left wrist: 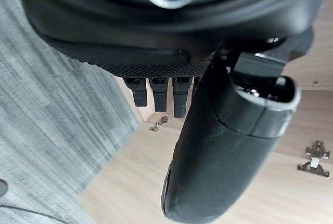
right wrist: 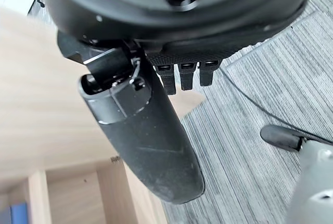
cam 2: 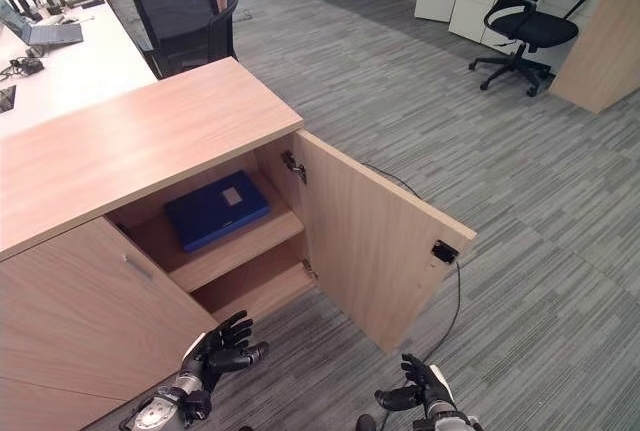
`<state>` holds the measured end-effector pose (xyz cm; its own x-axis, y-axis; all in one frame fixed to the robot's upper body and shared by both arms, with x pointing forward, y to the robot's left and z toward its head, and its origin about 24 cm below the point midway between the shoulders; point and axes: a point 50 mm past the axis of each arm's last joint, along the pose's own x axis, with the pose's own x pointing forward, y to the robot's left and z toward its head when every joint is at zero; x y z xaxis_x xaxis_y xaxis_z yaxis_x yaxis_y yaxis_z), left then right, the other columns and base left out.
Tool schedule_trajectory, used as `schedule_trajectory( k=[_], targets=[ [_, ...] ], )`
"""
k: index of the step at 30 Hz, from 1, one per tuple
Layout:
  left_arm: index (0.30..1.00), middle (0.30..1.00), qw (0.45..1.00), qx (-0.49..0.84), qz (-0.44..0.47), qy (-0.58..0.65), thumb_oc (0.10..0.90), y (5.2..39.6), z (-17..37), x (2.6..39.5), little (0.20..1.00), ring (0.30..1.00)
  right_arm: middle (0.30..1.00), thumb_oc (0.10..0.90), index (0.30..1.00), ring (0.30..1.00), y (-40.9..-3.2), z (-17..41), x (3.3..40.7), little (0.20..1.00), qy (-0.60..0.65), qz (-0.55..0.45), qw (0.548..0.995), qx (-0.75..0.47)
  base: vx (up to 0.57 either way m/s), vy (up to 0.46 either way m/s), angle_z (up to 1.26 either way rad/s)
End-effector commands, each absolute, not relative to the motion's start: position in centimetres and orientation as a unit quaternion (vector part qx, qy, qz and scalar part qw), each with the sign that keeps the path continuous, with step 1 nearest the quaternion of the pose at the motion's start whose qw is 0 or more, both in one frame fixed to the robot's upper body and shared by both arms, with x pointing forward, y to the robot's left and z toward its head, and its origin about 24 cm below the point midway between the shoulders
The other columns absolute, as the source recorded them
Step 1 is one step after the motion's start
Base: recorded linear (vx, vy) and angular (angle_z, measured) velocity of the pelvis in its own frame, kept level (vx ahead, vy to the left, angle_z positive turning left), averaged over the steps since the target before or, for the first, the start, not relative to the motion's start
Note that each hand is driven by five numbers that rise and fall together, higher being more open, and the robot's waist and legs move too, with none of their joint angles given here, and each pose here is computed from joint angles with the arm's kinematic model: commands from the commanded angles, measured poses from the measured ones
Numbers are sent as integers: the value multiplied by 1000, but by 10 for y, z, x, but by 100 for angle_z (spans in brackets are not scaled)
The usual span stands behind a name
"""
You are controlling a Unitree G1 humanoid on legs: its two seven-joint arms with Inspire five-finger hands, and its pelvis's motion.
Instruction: Put the empty folder in the office cabinet
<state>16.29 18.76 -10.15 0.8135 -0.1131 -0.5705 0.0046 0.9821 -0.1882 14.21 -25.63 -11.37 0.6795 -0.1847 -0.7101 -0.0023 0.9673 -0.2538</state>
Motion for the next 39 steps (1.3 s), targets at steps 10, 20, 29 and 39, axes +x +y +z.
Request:
schedule_trajectory(
  k=[10,20,29,39],
  targets=[
    [900,900,963,-59,-48,259,800,203,-86,179,900,900,900,800,900,900,-289,-66,201,900,269,-127,948,-115,85,-6,-16],
    [900,900,946,-29,-61,316,800,215,-102,154,900,900,900,800,900,900,-336,20,275,900,127,-213,962,-114,28,35,1],
    [900,900,940,-20,-79,332,800,214,-105,149,900,900,900,800,900,900,-318,75,327,900,42,-186,976,-104,0,4,-1],
    [900,900,941,-26,-40,335,800,213,-110,149,900,900,900,800,900,900,-199,53,323,900,3,27,997,-70,-11,-4,-1]
  ],
)
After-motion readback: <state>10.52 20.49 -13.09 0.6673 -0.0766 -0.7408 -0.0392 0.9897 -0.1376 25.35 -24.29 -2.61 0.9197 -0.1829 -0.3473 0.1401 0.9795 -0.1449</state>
